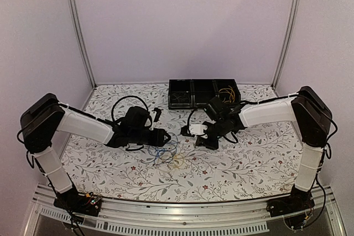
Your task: Untangle the cables
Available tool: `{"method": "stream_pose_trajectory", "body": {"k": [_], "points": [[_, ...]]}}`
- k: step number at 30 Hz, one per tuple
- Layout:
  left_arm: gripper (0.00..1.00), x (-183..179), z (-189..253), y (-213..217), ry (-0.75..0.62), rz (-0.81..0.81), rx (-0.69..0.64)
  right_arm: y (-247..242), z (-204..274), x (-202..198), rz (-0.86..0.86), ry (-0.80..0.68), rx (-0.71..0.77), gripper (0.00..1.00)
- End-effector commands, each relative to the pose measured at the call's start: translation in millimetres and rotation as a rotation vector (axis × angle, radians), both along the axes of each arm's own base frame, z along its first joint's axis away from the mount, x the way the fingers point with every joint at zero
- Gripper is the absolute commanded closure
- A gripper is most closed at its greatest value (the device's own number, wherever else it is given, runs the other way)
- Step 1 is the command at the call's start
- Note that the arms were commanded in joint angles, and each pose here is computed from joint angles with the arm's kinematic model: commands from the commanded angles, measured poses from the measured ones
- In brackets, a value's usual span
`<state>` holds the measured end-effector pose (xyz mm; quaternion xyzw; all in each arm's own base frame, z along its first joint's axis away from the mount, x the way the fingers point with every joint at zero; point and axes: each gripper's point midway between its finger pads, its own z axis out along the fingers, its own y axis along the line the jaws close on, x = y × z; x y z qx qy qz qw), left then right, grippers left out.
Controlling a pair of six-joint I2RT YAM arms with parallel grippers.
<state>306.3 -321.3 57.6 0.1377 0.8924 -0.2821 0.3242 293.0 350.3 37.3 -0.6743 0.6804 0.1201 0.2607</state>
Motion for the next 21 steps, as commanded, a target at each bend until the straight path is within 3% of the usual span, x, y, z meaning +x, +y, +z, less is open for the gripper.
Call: {"method": "stream_pose_trajectory", "body": {"k": [1, 10, 15, 21], "points": [[0.48, 7, -10, -13, -0.008, -0.006, -0.01, 0, 56, 9, -0.011, -0.078, 0.047, 1.0], [0.56, 6, -33, -24, 0.042, -0.017, -0.044, -25, 286, 41, -0.083, -0.404, 0.332, 1.0], [0.57, 4, -40, -24, 0.054, -0.02, -0.043, -51, 349, 69, -0.156, -0.553, 0.388, 1.0], [0.56, -1, -23, -26, 0.031, -0.039, -0.077, -85, 380, 114, -0.256, -0.668, 0.413, 1.0]]}}
